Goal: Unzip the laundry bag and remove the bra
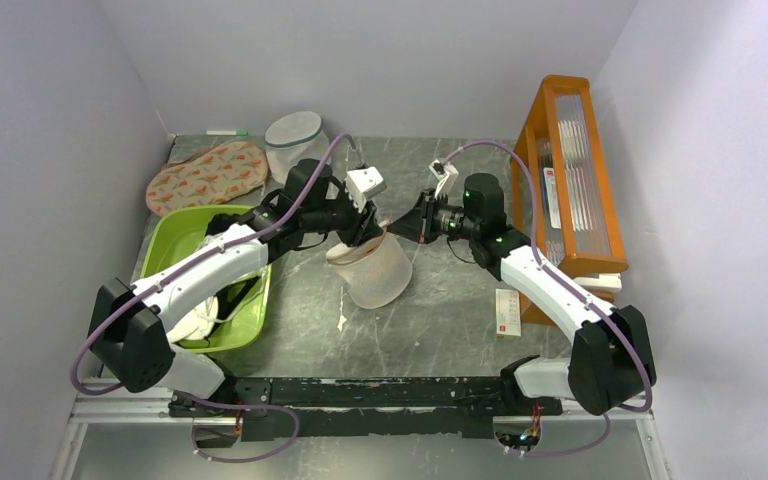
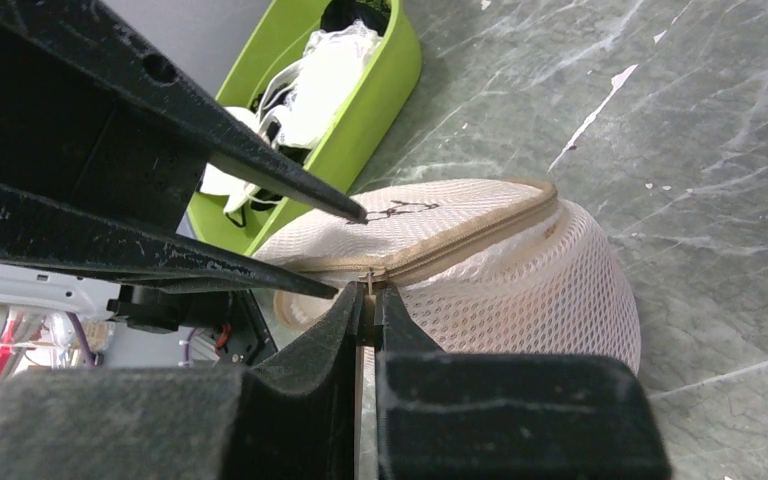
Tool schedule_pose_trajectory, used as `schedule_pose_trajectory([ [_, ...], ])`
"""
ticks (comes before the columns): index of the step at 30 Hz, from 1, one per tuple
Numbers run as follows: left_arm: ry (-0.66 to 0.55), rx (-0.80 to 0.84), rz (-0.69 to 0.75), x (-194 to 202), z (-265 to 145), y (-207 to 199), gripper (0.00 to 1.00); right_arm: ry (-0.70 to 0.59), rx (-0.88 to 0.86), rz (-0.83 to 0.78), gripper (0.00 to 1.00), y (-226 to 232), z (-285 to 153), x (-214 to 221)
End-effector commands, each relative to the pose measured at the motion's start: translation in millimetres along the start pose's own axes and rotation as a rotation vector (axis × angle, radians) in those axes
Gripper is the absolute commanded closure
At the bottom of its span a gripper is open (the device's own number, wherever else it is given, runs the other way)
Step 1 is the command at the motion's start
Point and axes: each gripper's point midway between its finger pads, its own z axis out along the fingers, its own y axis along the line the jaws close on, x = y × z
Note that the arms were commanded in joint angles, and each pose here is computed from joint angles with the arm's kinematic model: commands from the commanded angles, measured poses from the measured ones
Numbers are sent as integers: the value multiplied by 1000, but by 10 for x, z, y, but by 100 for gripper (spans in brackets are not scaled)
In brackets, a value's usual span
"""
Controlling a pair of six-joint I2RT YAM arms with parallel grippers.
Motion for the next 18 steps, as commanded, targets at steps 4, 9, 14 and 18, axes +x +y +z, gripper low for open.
schedule_pose_trajectory([
  [4,-11,12,12,-109,24,-21,54,-33,-31,-36,100,155,-55,-133],
  [9,-2,2,19,-104,20,-8,69,-30,-19,-28,100,113,-35,-107],
  [14,-30,-11,36,-175,-47,-12,91,-43,-15,0,100,71,0,-93],
  [18,-75,-48,55,-266,-139,17,93,-54,44,32,100,-85,34,-73],
])
